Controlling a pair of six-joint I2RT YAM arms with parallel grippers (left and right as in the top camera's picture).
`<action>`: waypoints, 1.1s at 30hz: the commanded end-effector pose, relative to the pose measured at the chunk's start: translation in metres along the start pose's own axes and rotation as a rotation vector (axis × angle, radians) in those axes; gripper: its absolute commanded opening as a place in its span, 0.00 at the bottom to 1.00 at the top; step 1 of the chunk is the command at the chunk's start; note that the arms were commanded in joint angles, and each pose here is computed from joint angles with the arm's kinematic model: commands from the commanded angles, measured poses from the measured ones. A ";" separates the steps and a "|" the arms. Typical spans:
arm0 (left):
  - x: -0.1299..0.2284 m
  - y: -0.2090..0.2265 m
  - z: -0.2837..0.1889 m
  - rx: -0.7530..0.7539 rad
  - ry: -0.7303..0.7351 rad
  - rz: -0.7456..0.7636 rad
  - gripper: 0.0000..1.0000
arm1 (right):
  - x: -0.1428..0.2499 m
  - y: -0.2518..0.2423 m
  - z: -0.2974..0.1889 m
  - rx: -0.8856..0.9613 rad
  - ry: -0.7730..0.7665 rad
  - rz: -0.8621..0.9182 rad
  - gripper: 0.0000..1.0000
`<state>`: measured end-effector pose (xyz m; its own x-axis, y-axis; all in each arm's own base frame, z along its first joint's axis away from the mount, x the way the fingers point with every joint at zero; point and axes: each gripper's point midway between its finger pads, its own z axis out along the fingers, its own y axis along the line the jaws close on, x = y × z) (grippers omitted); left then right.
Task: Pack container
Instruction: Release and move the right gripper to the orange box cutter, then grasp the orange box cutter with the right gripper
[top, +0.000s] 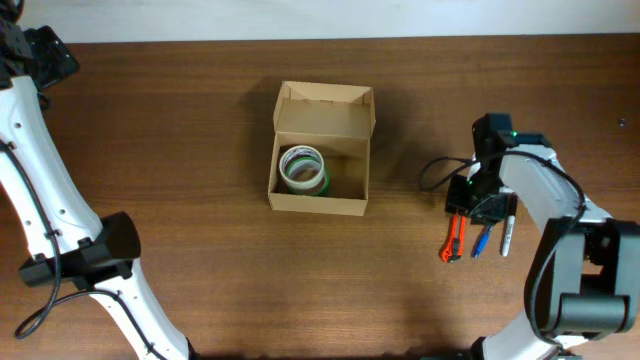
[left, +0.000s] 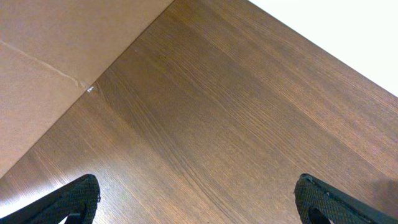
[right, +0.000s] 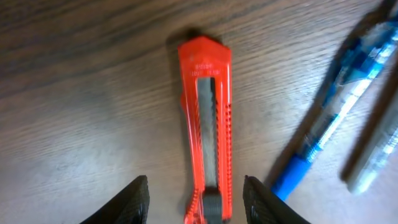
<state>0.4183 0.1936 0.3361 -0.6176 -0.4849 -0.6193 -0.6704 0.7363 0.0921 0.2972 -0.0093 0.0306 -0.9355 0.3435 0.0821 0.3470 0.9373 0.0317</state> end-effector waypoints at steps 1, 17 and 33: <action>-0.002 0.005 -0.009 0.002 -0.015 0.002 1.00 | 0.011 -0.003 0.018 -0.005 0.032 0.027 0.50; -0.002 0.005 -0.009 0.002 -0.015 0.002 1.00 | 0.030 -0.010 0.053 -0.007 0.042 0.060 0.04; -0.002 0.005 -0.009 0.002 -0.016 0.002 1.00 | -0.085 0.046 -0.190 -0.136 -0.448 -0.255 0.04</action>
<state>0.4185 0.1936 0.3361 -0.6174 -0.4848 -0.6195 -0.6702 0.7365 0.0916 0.3852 -0.0098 0.1480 -0.9445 0.2459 -0.2178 0.2202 0.9660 0.1356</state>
